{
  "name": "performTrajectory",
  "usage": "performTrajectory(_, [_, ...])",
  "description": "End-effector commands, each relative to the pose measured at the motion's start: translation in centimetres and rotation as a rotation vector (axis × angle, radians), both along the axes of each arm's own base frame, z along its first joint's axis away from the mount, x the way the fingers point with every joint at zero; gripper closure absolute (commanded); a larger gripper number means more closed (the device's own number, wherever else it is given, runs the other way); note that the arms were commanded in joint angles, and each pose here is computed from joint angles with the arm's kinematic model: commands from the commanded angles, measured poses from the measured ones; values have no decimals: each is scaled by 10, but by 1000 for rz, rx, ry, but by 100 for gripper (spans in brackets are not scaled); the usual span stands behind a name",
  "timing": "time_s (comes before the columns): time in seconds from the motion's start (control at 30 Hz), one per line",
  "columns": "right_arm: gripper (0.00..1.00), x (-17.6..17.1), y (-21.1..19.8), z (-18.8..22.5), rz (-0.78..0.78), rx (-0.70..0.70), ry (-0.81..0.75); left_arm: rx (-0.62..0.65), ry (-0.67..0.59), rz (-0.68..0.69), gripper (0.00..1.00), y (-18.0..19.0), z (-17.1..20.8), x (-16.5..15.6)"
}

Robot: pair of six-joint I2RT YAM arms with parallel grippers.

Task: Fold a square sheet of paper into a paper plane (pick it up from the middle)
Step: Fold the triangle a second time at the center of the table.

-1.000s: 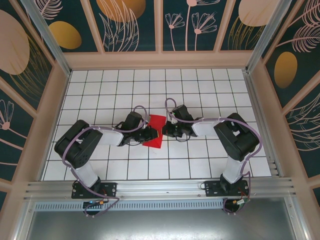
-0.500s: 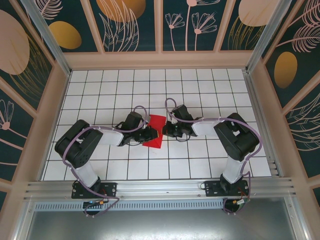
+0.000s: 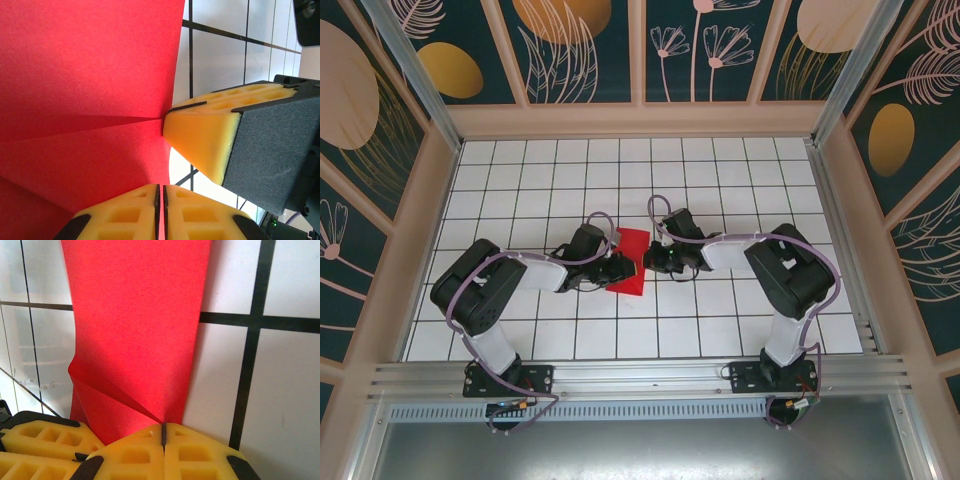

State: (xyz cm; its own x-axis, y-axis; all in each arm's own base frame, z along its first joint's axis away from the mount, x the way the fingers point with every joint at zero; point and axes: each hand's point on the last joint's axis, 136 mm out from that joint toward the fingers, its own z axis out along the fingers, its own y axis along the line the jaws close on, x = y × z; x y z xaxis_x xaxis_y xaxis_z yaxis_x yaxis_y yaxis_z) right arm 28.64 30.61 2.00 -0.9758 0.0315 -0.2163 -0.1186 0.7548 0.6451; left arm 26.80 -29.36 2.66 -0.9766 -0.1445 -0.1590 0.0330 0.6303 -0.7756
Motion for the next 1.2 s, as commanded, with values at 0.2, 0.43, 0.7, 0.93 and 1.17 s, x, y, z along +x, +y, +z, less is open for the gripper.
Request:
performTrajectory(0.2, [98,2,2,-3,21,-15,-5,19,16,14,86,2,-9,-1])
performTrajectory(0.43, [98,1,1,-4,20,-20,-2,31,28,17,86,3,-14,-3])
performTrajectory(0.7, [98,0,1,-6,20,-25,3,47,46,30,86,7,-21,-5])
performTrajectory(0.93, [92,9,-4,14,-12,-29,-43,82,69,56,88,15,-29,-9])
performTrajectory(1.17, [83,13,-16,41,-68,-34,-118,102,86,73,89,21,-36,-14])
